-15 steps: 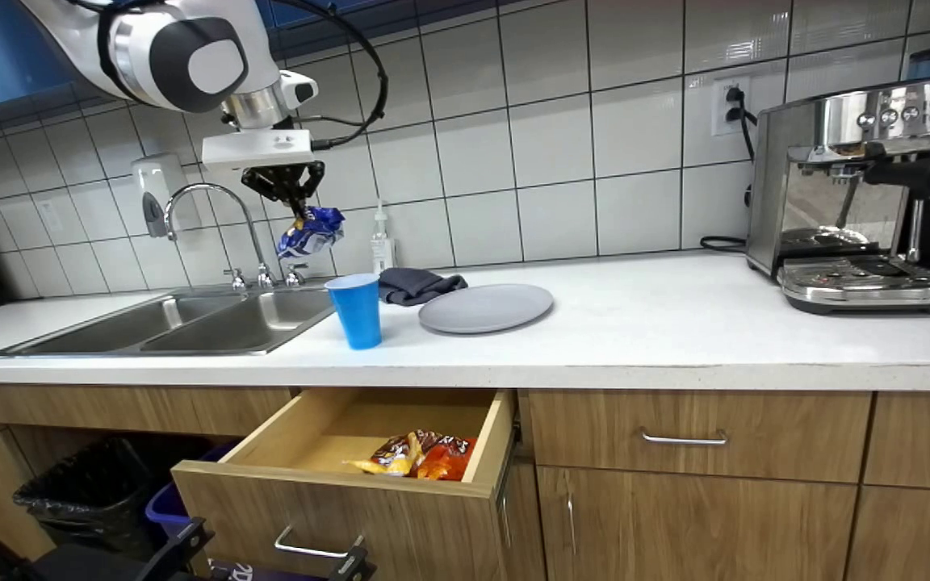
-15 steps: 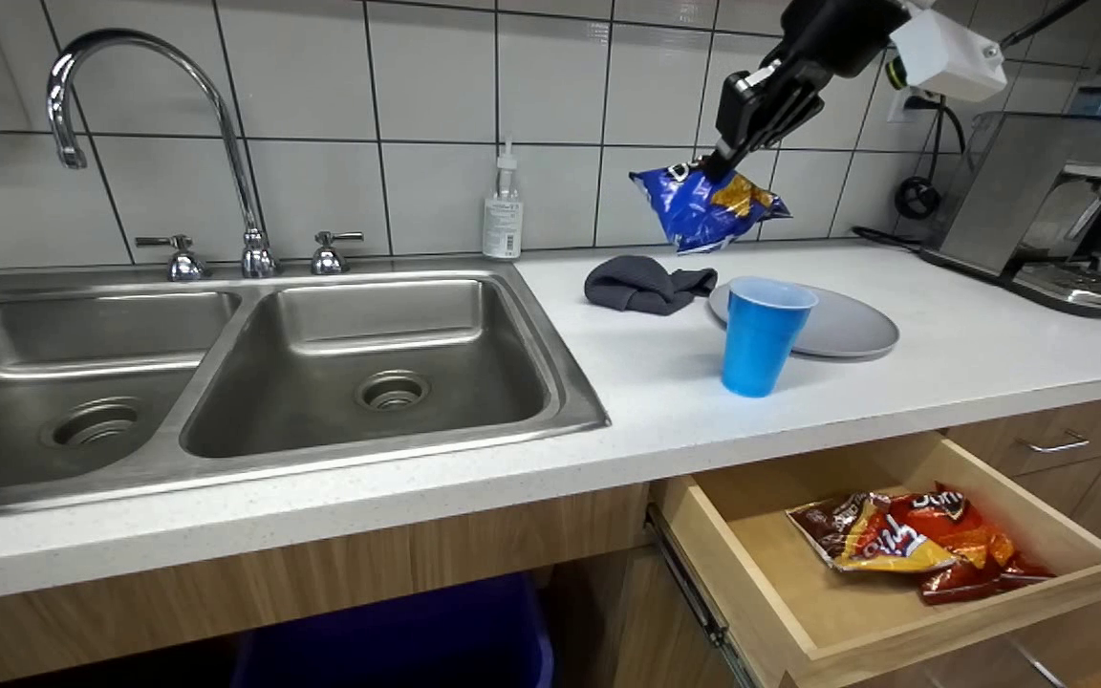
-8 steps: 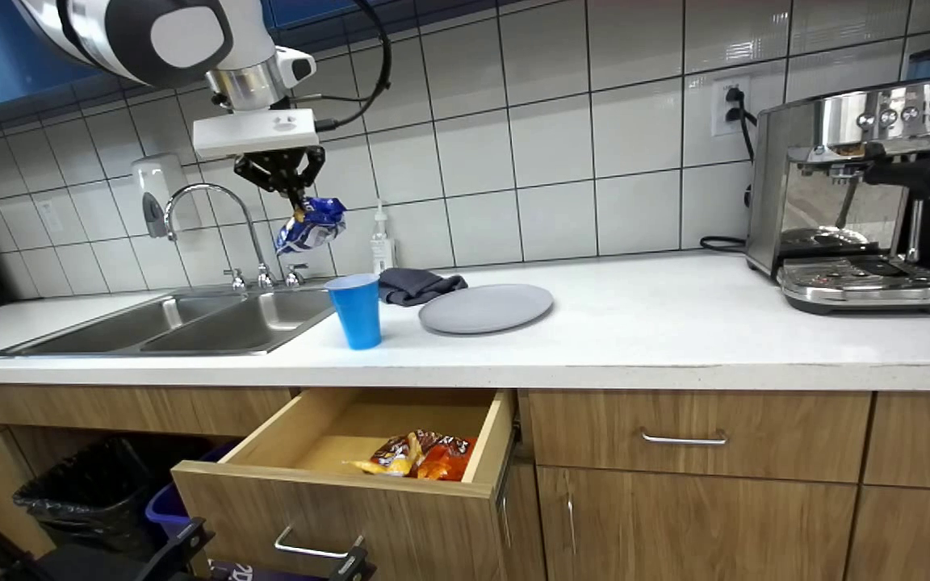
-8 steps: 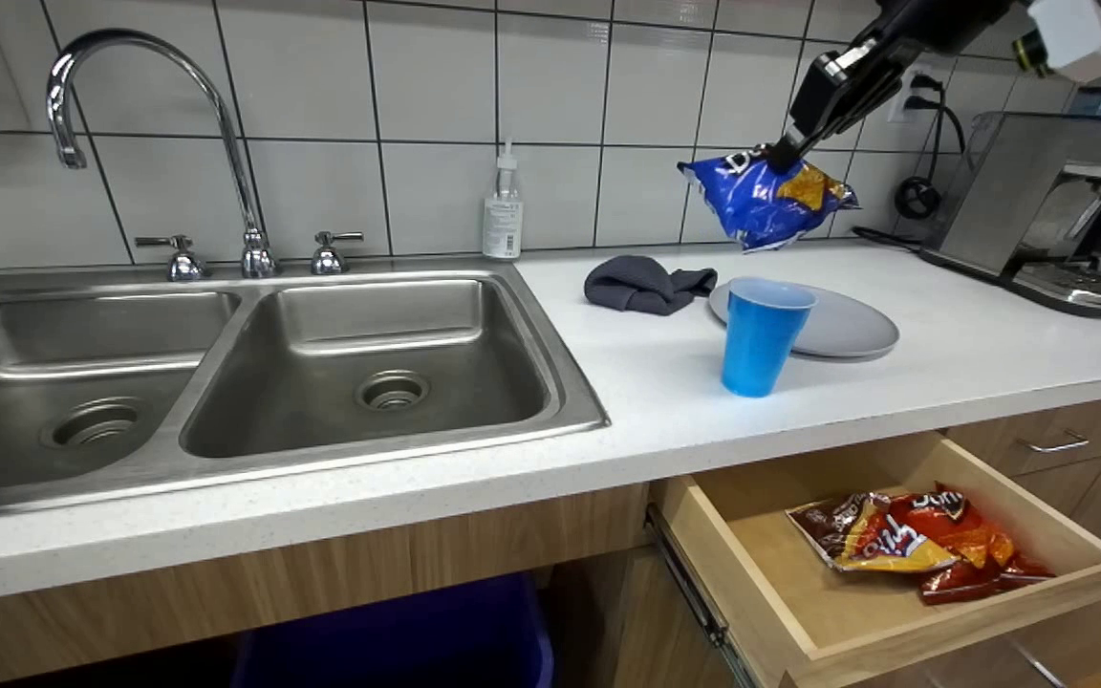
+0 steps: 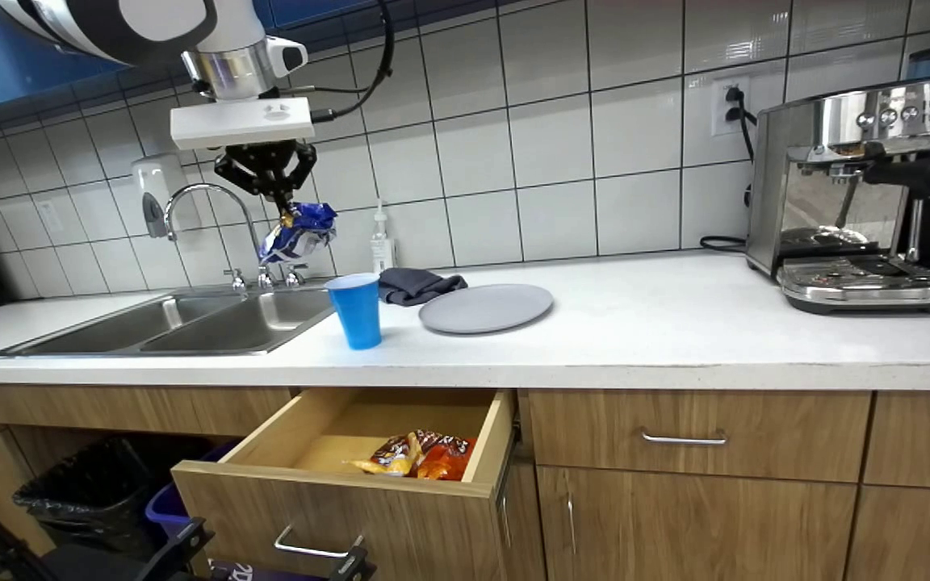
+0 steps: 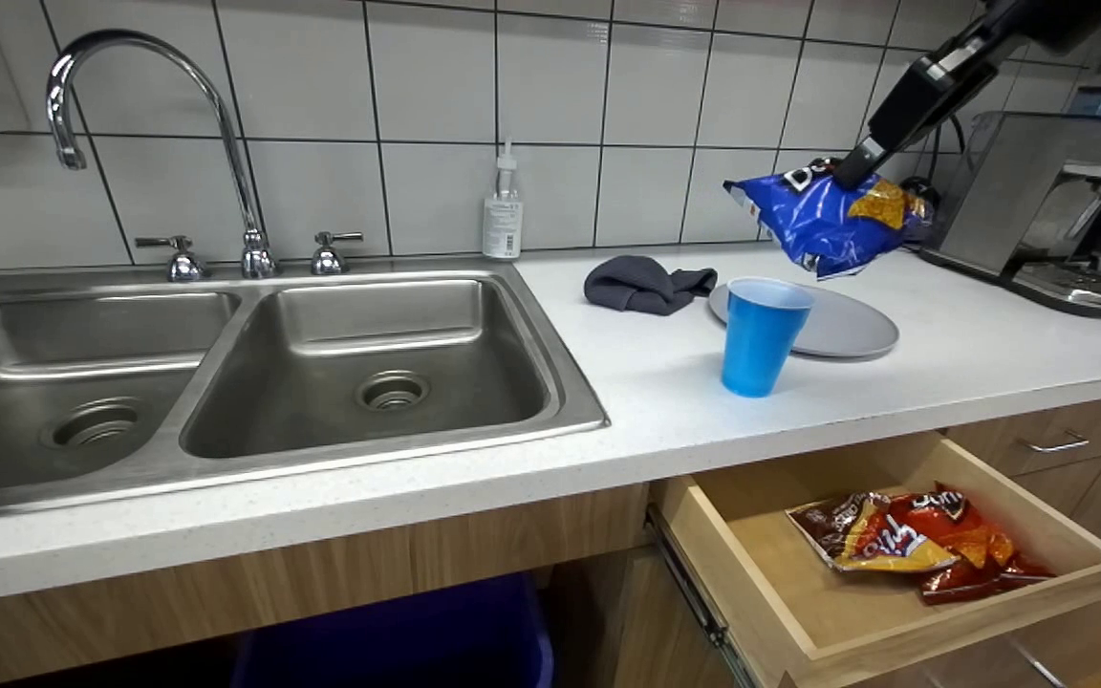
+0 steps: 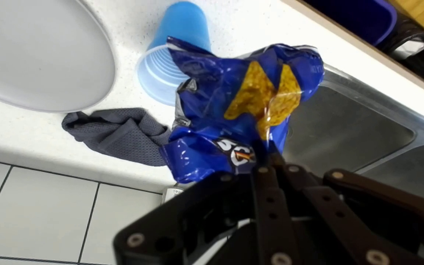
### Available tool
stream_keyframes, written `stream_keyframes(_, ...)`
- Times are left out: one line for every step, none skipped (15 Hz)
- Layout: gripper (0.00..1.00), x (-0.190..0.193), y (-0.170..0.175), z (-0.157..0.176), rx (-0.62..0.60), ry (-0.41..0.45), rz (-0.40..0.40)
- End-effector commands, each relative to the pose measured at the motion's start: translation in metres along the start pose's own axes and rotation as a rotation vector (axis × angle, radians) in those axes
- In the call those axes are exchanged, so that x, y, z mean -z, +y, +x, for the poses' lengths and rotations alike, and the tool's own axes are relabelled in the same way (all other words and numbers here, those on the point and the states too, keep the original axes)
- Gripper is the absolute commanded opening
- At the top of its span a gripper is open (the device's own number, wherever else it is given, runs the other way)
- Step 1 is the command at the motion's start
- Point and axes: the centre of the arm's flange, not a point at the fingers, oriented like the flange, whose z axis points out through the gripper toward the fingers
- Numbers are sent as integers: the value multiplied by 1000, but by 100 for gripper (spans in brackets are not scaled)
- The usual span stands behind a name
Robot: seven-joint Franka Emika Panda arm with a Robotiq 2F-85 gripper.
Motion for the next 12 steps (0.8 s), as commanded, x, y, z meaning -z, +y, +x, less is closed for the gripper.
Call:
stream_keyframes(0, 19, -8, -26, 47, -15, 27)
stream_keyframes(0, 19, -8, -29, 52, -23, 29)
stream_keyframes(0, 18, -7, -34, 57, -31, 31)
stream_keyframes(0, 16, -6, -38, 62, -46, 31)
stream_keyframes(0, 13, -6, -43, 68, -58, 31)
stream_keyframes(0, 10, -5, -47, 78, -72, 32)
stream_keyframes(0, 6, -4, -51, 87, -88, 32)
stream_keyframes(0, 2, -4, -56, 98, -103, 36)
stream_keyframes(0, -2, -5, -61, 110, -119, 40)
stream_keyframes(0, -5, -6, -65, 120, -133, 43)
stream_keyframes(0, -8, -8, -69, 132, -147, 47)
stream_keyframes(0, -12, -9, -74, 144, -158, 52)
